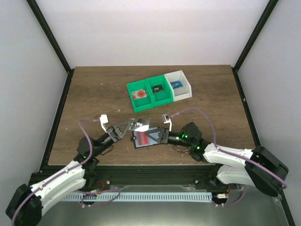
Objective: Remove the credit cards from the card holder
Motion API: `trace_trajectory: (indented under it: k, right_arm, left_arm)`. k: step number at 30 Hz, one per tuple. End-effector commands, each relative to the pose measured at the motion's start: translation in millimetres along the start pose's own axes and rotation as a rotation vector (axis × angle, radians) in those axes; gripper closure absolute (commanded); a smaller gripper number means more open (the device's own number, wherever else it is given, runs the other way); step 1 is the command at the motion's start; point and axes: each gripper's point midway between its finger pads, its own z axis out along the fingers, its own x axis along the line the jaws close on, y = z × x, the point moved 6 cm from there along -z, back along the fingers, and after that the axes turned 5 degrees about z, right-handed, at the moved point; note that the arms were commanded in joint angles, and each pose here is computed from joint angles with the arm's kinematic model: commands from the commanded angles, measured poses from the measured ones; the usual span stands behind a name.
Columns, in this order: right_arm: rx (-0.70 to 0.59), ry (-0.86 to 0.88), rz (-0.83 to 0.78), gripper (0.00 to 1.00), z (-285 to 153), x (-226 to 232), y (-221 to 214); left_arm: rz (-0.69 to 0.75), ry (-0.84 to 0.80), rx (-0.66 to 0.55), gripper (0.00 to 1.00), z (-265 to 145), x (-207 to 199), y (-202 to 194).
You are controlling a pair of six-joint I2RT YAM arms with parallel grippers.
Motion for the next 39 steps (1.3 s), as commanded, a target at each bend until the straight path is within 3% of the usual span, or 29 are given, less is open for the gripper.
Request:
trace_trajectory:
  k: [1, 6, 9, 12, 13, 17, 21, 25, 34, 39]
  right_arm:
    - [-0.057, 0.083, -0.025, 0.75, 9.6, 24.9, 14.1]
    - [-0.071, 0.101, -0.026, 0.80, 13.7, 28.8, 18.2]
    - [-0.086, 0.115, -0.033, 0.97, 12.6, 30.4, 19.0]
    - [-0.120, 0.114, -0.052, 1.00, 7.9, 31.4, 20.5]
    - [-0.131, 0.094, -0.076, 0.99, 6.2, 30.4, 22.2]
    - [-0.170, -0.121, -0.142, 1.00, -4.1, 23.3, 46.3]
    - [-0.206, -0.265, -0.225, 1.00, -31.5, 22.9, 80.6]
    - [-0.210, -0.405, -0.281, 1.00, -47.5, 17.9, 117.2]
    - [-0.159, -0.660, -0.341, 1.00, -47.3, -11.6, 205.8]
    - [-0.138, -0.754, -0.332, 1.00, -40.8, -38.2, 246.5]
  left_arm:
    - [0.007, -0.036, -0.038, 1.00, -2.7, -4.5, 3.6]
    - [0.011, -0.036, -0.045, 1.00, -4.0, -5.4, 4.3]
    - [0.017, -0.032, -0.045, 1.00, -4.5, -5.4, 4.3]
    - [0.025, -0.010, -0.036, 1.00, -5.1, -2.0, 2.7]
    - [0.026, 0.015, -0.041, 0.95, -4.5, -0.1, 3.9]
    - [0.069, 0.148, -0.005, 0.51, -2.5, 12.3, 2.5]
    - [0.168, 0.200, 0.054, 0.35, 1.7, 7.0, 4.5]
    - [0.251, 0.252, 0.080, 0.02, 3.0, 6.3, 7.5]
    - [0.515, 0.384, 0.165, 0.00, 0.2, -9.7, 22.4]
    - [0.522, 0.443, 0.128, 0.00, -10.3, -12.1, 28.7]
